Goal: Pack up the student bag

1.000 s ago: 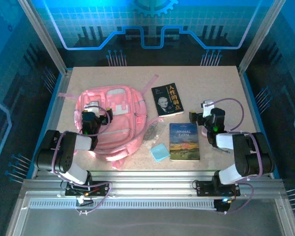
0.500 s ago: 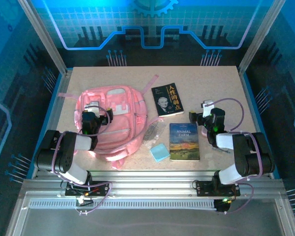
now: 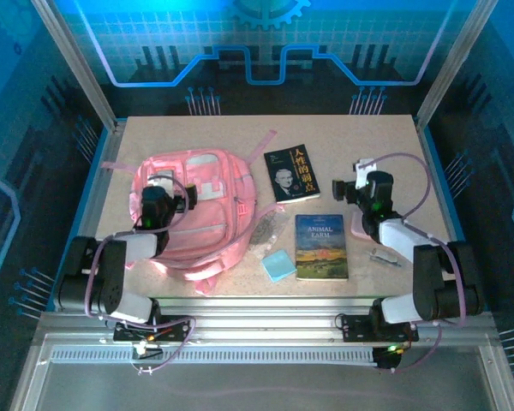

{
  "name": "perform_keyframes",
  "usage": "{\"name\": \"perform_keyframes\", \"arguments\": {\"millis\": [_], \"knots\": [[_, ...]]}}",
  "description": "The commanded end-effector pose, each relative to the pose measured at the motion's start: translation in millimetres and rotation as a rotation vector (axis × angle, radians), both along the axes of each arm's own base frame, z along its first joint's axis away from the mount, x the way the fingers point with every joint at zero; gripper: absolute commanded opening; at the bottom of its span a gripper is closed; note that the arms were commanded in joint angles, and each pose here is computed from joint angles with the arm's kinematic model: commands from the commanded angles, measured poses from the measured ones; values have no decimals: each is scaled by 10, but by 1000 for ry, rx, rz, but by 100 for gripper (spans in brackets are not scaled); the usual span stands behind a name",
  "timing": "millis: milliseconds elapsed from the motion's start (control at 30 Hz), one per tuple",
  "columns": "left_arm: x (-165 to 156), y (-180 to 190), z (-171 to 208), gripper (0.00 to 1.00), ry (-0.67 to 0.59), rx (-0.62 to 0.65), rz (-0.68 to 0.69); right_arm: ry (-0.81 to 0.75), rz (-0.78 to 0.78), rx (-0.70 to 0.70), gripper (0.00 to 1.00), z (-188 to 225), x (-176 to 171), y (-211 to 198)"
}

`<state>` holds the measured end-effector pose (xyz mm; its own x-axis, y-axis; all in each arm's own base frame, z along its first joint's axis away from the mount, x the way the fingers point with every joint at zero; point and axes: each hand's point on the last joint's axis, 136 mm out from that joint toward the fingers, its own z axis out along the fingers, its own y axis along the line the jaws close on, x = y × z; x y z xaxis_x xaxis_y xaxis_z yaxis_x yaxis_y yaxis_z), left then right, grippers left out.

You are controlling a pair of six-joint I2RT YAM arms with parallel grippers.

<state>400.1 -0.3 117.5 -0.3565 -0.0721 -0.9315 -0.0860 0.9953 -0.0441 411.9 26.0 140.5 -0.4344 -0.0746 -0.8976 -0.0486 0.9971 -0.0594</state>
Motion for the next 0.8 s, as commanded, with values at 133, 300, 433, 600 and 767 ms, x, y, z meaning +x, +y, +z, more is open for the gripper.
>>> {"name": "perform_keyframes", "arguments": {"millis": [133, 300, 433, 600, 767], "knots": [[-58, 70, 447, 99, 99, -156, 173, 191, -30, 196, 100, 277, -41, 568], [-225, 32, 419, 99, 255, -326, 271, 309, 126, 253, 100, 287, -145, 1441], [-389, -133, 324, 99, 328, -452, 256, 428, 223, 328, 100, 183, -267, 2057], [-678, -274, 193, 99, 390, -569, 240, 535, 335, 426, 94, -58, -460, 2670], [-1128, -418, -43, 99, 545, -642, 261, 607, 421, 482, 85, -310, -445, 3067]]}}
